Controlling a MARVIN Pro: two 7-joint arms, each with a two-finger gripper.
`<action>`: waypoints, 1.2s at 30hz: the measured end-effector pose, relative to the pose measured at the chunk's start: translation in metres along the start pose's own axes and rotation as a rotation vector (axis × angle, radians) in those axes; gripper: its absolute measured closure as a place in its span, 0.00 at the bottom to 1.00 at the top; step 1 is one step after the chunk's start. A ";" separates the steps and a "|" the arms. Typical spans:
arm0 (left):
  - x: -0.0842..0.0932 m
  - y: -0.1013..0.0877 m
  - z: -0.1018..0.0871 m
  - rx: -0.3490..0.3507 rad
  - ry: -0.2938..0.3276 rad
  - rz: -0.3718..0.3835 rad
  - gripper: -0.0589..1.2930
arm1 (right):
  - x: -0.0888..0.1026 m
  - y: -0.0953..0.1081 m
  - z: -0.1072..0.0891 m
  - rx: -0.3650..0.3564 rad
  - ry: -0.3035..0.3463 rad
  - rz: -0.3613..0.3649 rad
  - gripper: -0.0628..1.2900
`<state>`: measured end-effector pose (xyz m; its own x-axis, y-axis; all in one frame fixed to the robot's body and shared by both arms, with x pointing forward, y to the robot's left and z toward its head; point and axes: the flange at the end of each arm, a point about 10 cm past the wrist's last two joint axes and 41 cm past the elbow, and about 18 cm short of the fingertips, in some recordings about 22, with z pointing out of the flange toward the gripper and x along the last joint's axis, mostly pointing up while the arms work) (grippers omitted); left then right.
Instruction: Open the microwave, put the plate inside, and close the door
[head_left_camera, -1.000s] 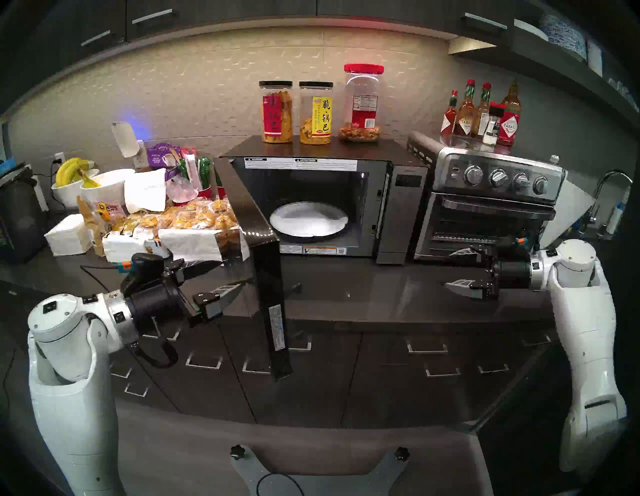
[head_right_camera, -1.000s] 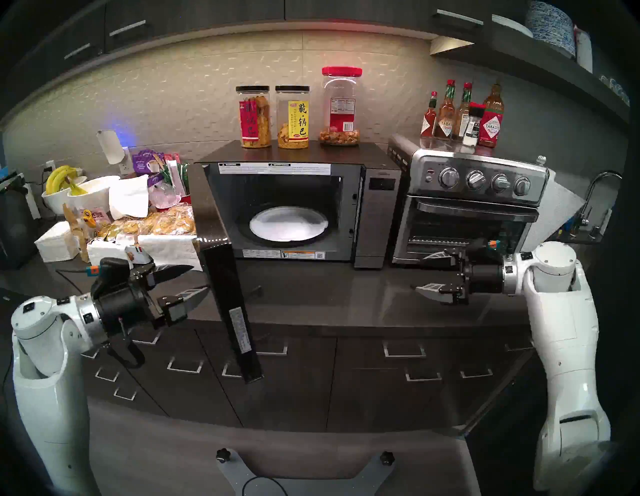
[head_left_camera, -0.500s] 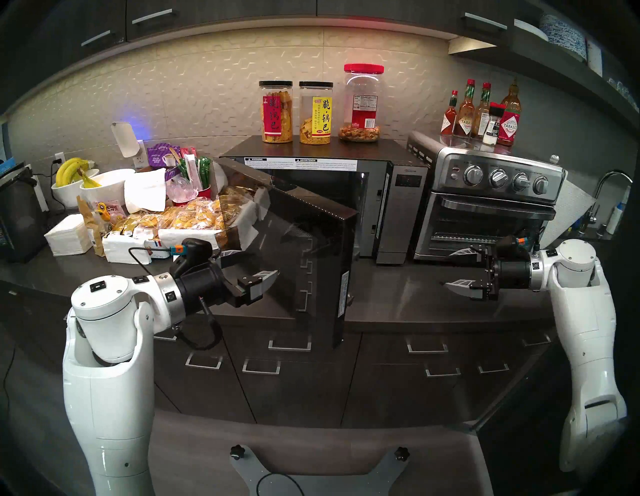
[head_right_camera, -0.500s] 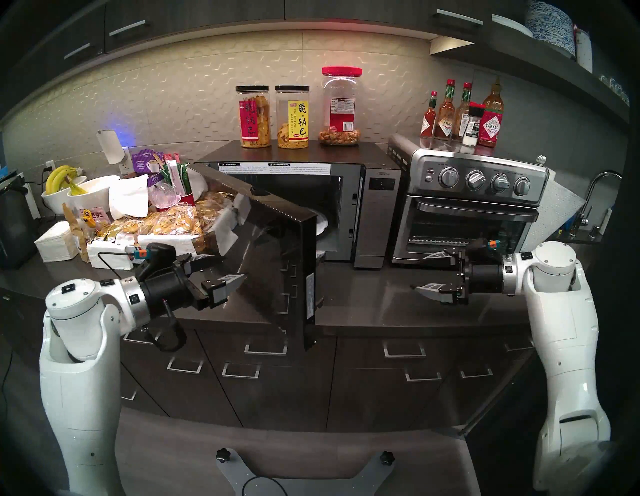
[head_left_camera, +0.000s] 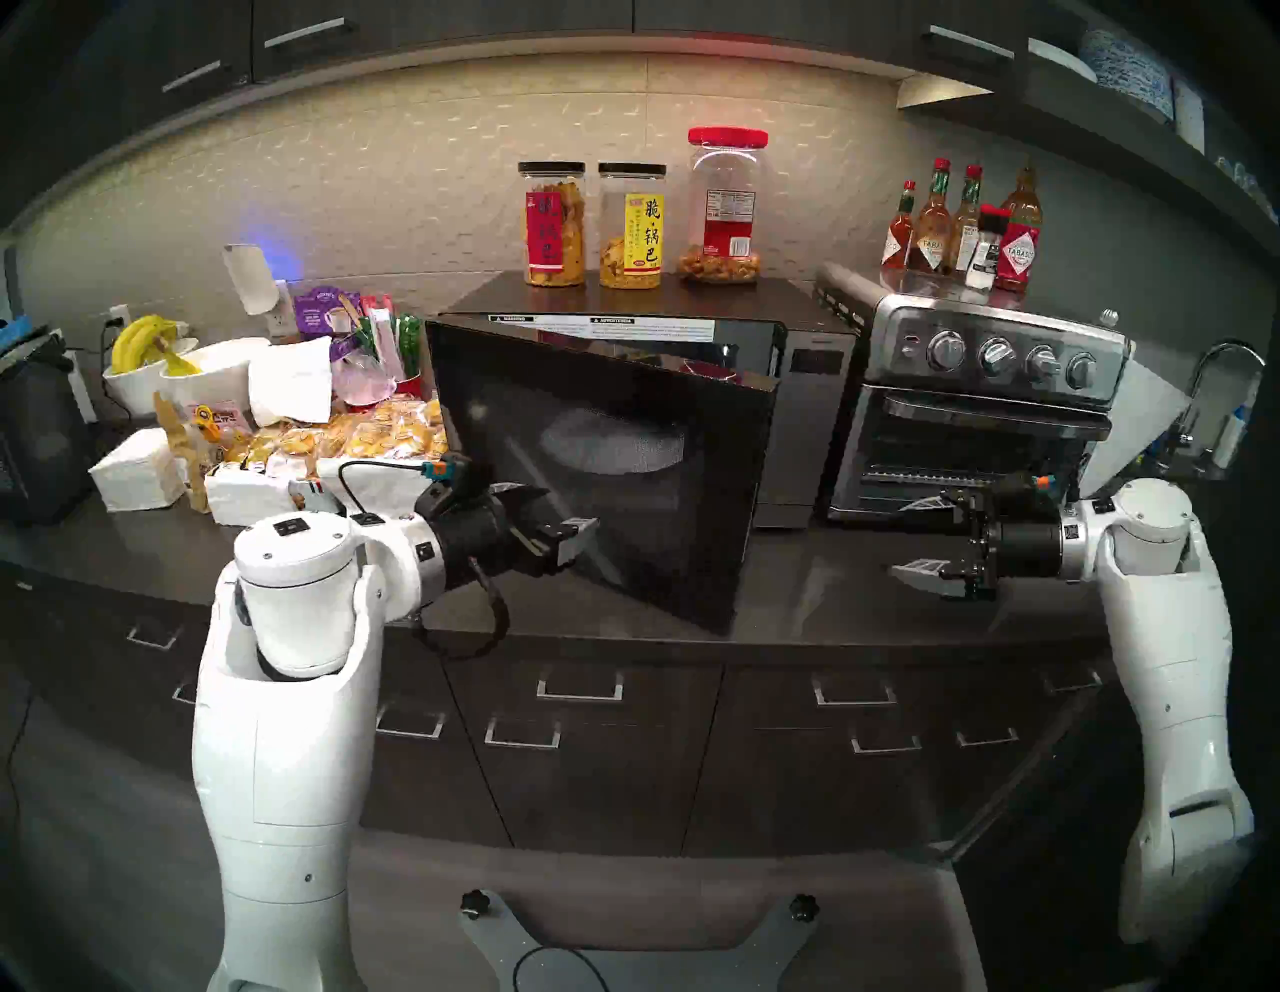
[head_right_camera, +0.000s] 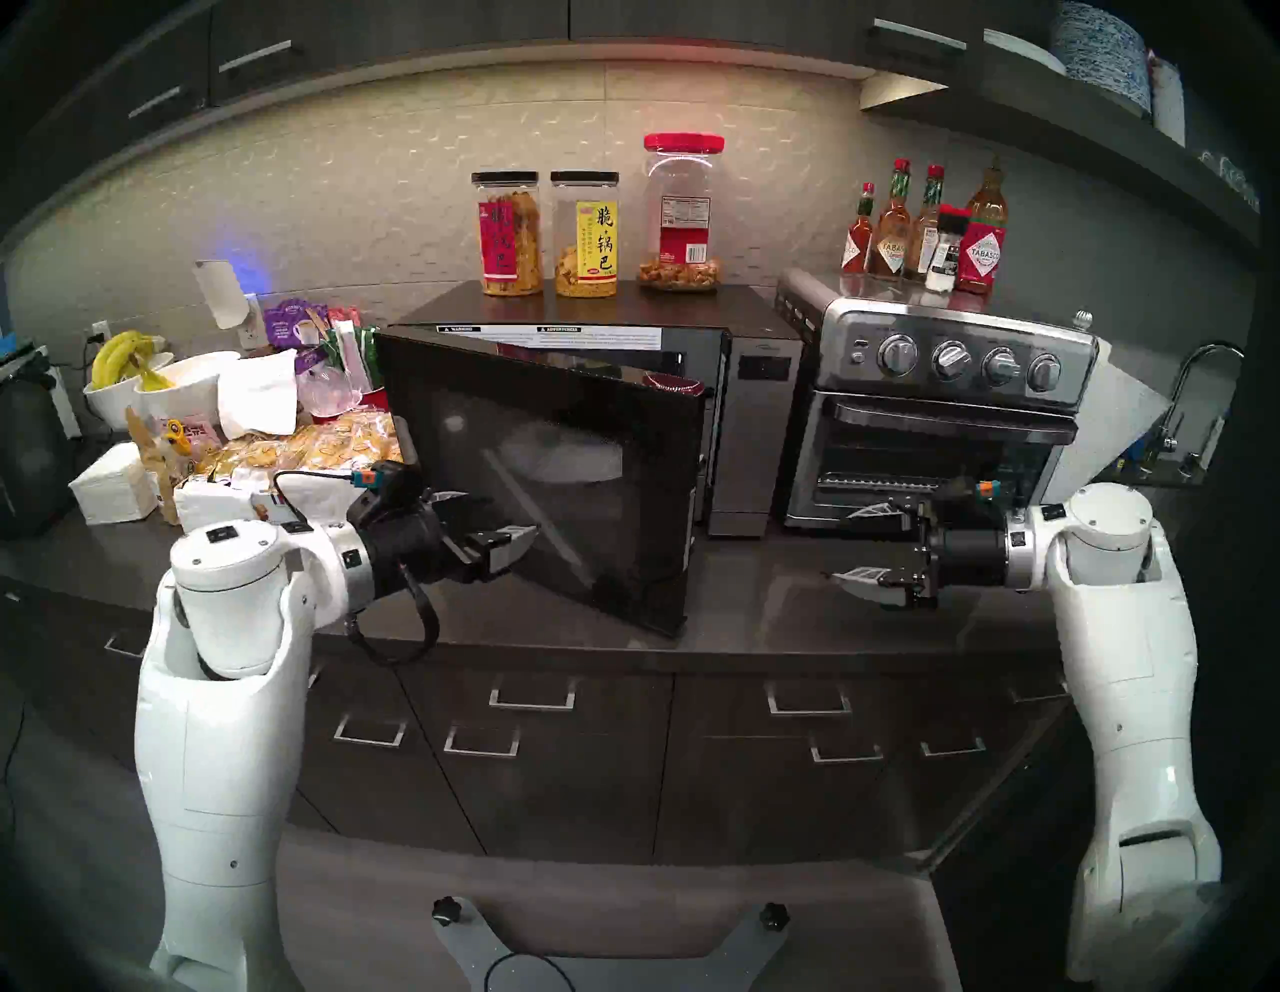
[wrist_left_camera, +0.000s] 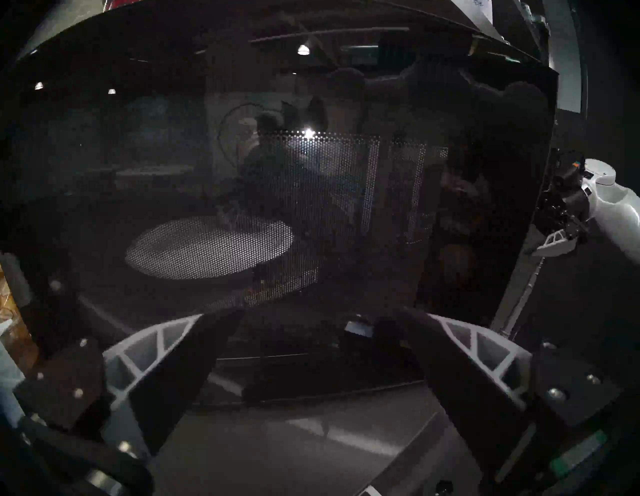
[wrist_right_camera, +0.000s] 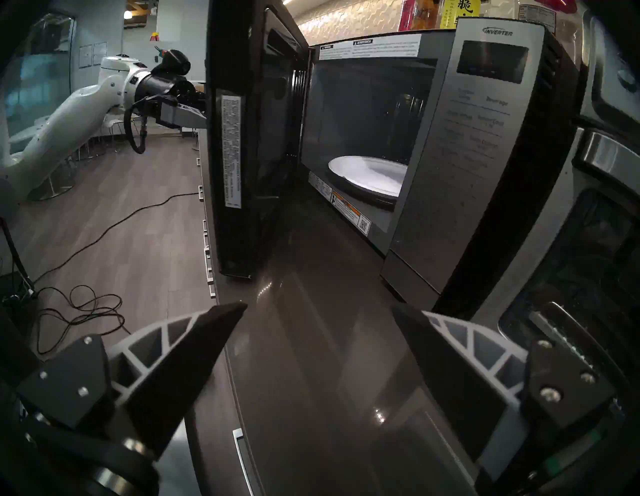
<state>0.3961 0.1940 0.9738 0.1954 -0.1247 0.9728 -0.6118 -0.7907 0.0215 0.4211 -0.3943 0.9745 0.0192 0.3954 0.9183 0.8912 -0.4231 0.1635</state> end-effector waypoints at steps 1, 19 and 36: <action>0.001 0.000 0.003 0.004 -0.002 0.003 0.03 | 0.000 0.000 0.000 0.000 0.000 0.000 0.07; 0.028 0.011 0.066 0.083 -0.015 0.058 0.03 | 0.000 0.000 0.000 0.000 0.000 0.000 0.06; 0.033 0.005 0.103 0.212 -0.043 0.060 0.03 | 0.000 0.000 0.000 0.000 0.000 0.000 0.06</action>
<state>0.4783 0.1244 0.9819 0.1987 -0.1973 0.9600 -0.4493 -0.8889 -0.0897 0.4211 -0.3944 0.9744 0.0194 0.3958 0.9181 0.8910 -0.4234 0.1637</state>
